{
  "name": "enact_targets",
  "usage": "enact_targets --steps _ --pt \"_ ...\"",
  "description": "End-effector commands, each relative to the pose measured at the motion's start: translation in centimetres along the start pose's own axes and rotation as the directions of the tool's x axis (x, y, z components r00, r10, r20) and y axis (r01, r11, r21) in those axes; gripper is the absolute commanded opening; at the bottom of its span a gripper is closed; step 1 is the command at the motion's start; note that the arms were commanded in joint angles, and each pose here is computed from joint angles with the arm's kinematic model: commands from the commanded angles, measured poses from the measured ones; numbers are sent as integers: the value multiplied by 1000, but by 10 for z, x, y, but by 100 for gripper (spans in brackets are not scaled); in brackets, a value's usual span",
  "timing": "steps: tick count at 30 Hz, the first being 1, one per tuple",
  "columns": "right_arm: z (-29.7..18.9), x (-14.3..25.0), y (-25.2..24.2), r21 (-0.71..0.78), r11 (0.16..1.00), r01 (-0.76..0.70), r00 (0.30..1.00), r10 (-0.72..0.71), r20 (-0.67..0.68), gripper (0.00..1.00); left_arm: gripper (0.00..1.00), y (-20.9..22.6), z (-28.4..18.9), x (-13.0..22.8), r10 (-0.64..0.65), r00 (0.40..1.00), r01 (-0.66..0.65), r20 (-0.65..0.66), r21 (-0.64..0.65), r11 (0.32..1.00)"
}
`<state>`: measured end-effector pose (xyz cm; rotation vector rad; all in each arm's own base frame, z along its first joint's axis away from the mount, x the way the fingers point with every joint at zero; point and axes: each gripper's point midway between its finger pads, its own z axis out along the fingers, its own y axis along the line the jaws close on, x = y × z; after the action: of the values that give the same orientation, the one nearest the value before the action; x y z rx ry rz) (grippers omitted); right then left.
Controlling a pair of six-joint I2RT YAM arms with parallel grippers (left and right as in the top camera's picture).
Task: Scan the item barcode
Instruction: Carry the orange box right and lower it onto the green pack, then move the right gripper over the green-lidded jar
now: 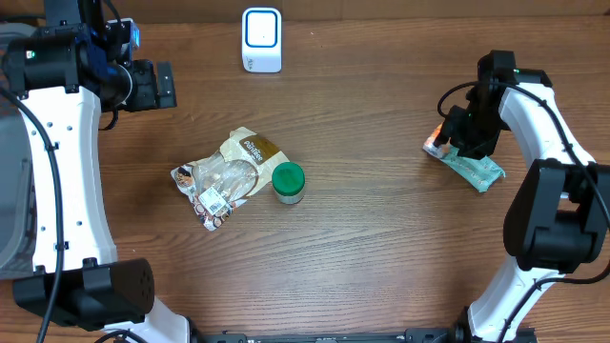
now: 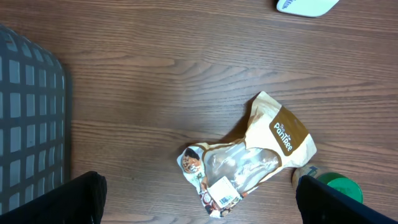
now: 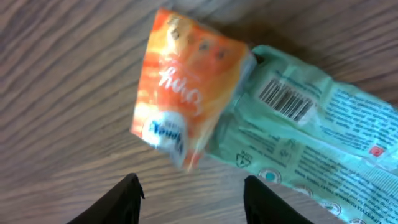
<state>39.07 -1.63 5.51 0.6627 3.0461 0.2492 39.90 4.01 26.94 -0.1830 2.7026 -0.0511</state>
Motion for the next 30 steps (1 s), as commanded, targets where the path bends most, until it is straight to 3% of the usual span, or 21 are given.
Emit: enact_targets --steps 1,5,10,17,23,25,30 --pt "-17 -4 20 -81 993 85 996 -85 10 50 100 -2 4 0 17 1000 -17 -9 8 1000" --pt "-53 -4 52 -102 964 244 970 -240 48 58 100 -2 4 0 17 1000 -17 -9 8 1000" --pt "-83 19 121 -63 865 497 865 -489 112 67 100 -2 4 0 17 1000 -17 -9 8 1000" --pt "-70 89 214 -63 692 719 693 -708 134 83 100 -2 4 0 17 1000 -17 -9 8 1000" --pt "-51 151 254 -17 557 830 555 -824 111 89 100 -2 4 0 18 1000 -18 -9 8 1000" --pt "-42 166 260 -3 541 841 538 -837 99 91 100 -2 4 0 17 1000 -17 -9 8 1000" --pt "-15 186 265 13 574 819 573 -819 45 100 100 -2 4 0 17 1000 -17 -9 8 1000"
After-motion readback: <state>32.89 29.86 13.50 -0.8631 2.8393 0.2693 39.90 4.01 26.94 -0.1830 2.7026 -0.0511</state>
